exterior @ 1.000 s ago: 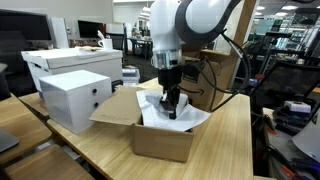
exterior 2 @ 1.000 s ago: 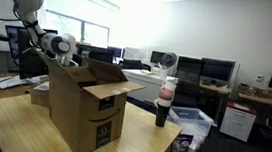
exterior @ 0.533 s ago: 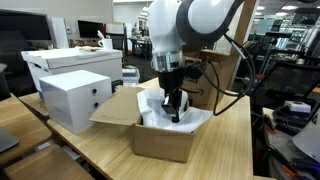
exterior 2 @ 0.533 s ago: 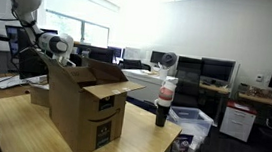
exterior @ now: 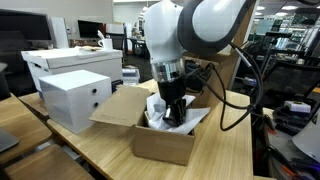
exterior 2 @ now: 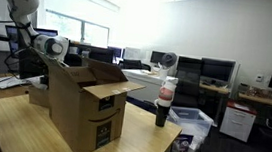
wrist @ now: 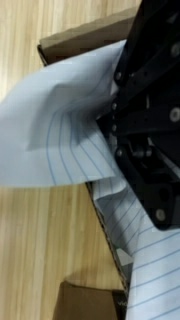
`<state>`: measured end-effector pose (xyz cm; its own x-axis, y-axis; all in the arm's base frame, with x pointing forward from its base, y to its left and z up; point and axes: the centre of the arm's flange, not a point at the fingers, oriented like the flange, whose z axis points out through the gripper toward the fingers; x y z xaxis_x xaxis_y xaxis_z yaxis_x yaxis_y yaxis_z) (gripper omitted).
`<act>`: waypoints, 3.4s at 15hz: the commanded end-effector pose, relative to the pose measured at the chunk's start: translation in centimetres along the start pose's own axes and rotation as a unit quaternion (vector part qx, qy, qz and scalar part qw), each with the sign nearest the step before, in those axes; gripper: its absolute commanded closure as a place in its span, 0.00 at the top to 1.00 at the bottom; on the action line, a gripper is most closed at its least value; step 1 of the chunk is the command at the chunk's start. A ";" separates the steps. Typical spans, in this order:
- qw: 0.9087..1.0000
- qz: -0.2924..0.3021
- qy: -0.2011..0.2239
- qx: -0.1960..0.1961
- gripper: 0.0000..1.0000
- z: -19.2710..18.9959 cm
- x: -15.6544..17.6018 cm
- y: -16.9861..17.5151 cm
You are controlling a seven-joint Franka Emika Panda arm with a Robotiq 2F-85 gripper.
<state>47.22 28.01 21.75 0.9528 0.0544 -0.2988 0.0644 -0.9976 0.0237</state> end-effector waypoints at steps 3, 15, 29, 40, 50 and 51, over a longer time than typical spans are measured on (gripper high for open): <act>0.999 0.053 0.012 -0.002 0.03 2.8 0.9 -0.3; 0.998 0.049 0.005 -0.027 0.03 -10.5 -3.6 2.3; 0.990 0.085 0.108 0.019 0.03 -10.8 1.3 6.6; 0.983 0.159 0.079 -0.055 0.03 -1.9 3.1 9.2; 0.960 0.244 -0.024 -0.135 0.03 1.0 -1.1 12.2; 0.965 0.235 -0.012 -0.120 0.03 0.1 -1.4 11.7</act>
<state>48.27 16.20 20.78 0.8873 -0.4005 -0.2286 -0.2920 -0.8716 0.3937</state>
